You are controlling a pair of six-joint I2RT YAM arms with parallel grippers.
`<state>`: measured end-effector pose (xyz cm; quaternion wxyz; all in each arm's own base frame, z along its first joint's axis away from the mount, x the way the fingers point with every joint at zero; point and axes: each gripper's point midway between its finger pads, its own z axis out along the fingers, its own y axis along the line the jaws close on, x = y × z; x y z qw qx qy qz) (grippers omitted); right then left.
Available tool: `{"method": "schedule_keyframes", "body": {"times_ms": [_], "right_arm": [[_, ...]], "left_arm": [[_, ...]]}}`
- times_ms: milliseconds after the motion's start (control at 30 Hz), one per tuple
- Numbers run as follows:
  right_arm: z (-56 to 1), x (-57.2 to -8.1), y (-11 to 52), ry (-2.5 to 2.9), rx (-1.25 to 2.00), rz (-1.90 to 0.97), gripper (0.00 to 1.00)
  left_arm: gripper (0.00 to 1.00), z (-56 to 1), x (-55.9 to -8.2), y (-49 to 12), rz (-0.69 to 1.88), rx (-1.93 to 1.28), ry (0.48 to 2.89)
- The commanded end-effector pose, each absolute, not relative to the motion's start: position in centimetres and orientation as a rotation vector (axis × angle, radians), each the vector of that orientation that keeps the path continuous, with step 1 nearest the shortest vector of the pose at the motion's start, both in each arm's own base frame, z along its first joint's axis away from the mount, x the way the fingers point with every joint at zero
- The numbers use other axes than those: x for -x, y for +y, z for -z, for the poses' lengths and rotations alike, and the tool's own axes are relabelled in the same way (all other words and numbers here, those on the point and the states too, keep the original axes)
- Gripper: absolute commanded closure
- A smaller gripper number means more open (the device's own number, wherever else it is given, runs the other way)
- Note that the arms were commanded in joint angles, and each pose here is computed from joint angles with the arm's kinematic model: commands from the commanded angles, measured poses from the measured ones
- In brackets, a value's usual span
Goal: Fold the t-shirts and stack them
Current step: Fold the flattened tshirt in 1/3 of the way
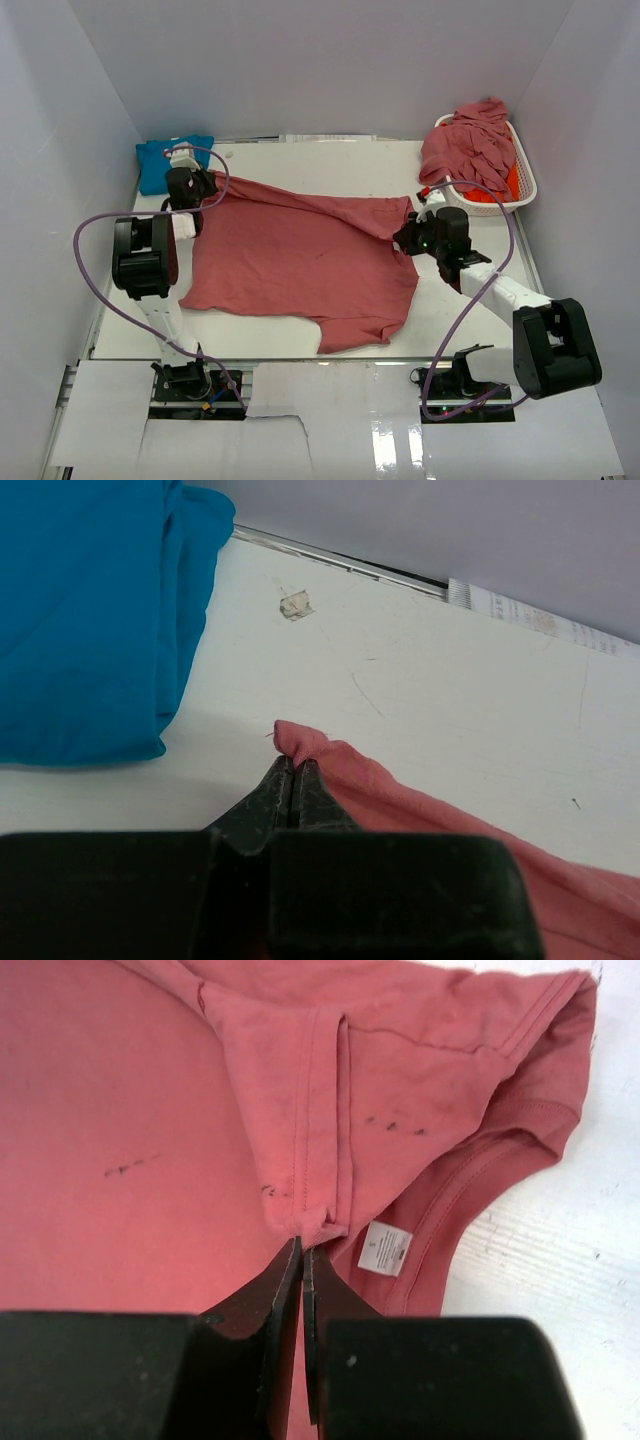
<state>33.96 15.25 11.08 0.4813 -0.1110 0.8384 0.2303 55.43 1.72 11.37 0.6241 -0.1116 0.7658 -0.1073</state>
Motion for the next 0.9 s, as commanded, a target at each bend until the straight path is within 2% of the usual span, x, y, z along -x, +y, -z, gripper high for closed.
{"method": "schedule_keyframes", "body": {"times_ms": [0, 867], "right_arm": [[-11.8, -33.7, 15.4, 2.011, 0.265, -0.558, 0.92], [-6.1, -30.7, 16.0, 2.193, 0.267, -0.508, 0.92]], "left_arm": [[1.0, -15.5, -55.1, 2.0, 0.226, 0.243, 1.674], [1.0, -15.5, -53.3, 2.4, 0.193, 0.258, 1.685]]}}
